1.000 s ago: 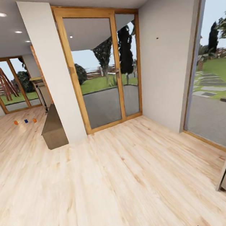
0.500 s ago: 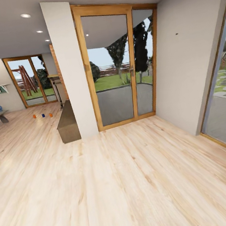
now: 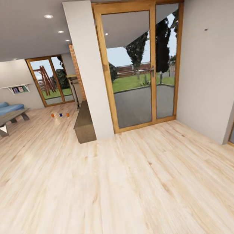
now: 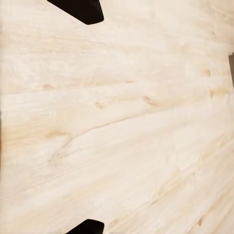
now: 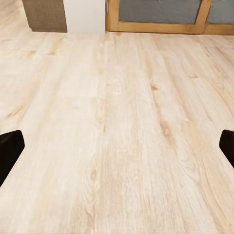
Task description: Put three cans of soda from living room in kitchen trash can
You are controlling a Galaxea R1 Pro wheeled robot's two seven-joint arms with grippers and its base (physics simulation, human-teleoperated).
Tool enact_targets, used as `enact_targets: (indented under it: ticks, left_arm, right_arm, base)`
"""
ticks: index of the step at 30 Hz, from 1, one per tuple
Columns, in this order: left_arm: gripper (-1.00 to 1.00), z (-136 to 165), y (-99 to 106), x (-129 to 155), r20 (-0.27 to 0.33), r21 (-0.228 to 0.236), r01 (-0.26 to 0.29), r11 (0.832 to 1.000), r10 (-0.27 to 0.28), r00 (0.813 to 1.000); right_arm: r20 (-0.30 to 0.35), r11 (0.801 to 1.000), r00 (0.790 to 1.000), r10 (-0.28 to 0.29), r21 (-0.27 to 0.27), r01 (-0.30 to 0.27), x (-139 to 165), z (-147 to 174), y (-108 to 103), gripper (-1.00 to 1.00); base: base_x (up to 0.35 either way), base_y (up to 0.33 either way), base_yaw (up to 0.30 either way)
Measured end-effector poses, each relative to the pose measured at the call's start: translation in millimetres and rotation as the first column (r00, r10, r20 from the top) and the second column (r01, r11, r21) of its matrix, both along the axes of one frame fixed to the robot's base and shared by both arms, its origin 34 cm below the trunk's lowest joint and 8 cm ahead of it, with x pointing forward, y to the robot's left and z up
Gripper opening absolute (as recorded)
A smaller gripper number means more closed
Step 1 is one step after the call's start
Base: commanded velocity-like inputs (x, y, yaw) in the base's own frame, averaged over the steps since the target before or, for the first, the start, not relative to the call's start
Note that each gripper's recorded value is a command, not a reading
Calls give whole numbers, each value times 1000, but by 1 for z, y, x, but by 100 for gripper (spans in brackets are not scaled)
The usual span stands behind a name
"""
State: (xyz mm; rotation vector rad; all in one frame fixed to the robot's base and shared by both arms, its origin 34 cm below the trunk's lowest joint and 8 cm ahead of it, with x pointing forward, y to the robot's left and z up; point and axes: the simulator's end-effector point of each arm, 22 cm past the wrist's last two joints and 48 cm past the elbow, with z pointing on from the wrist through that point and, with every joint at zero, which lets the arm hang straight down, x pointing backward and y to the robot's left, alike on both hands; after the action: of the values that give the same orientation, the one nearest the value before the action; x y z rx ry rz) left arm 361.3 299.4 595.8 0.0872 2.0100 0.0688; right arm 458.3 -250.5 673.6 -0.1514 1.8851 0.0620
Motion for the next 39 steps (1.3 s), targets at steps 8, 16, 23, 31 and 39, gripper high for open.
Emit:
enact_targets:
  ticks: [8, 16, 23, 31, 39]
  left_arm:
    - [100, 0, 0, 0, 2, 0, 0, 1000, 0, 1000]
    - [100, 1, 0, 1, 4, 0, 0, 1000, 0, 1000]
    - [100, 2, 0, 2, 7, 0, 0, 1000, 0, 1000]
    - [100, 3, 0, 3, 12, 0, 0, 1000, 0, 1000]
    - [100, 4, 0, 4, 16, -1, 1, 1000, -1, 1000]
  right_arm:
    - [0, 1000, 1000, 0, 0, 0, 0, 0, 0, 100]
    - [2, 1000, 1000, 1, -1, -1, 0, 1, 0, 100]
    - [5, 1000, 1000, 0, 0, 0, 1, 2, 0, 100]
    - [9, 1000, 1000, 1, -1, -1, 1, 3, 0, 100]
    - [13, 1000, 1000, 1, -1, -1, 2, 4, 0, 100]
  base:
    - [0, 0, 252]
    - [0, 0, 253]
    - [0, 0, 253]
    - [0, 0, 253]
    - [0, -27, 251]
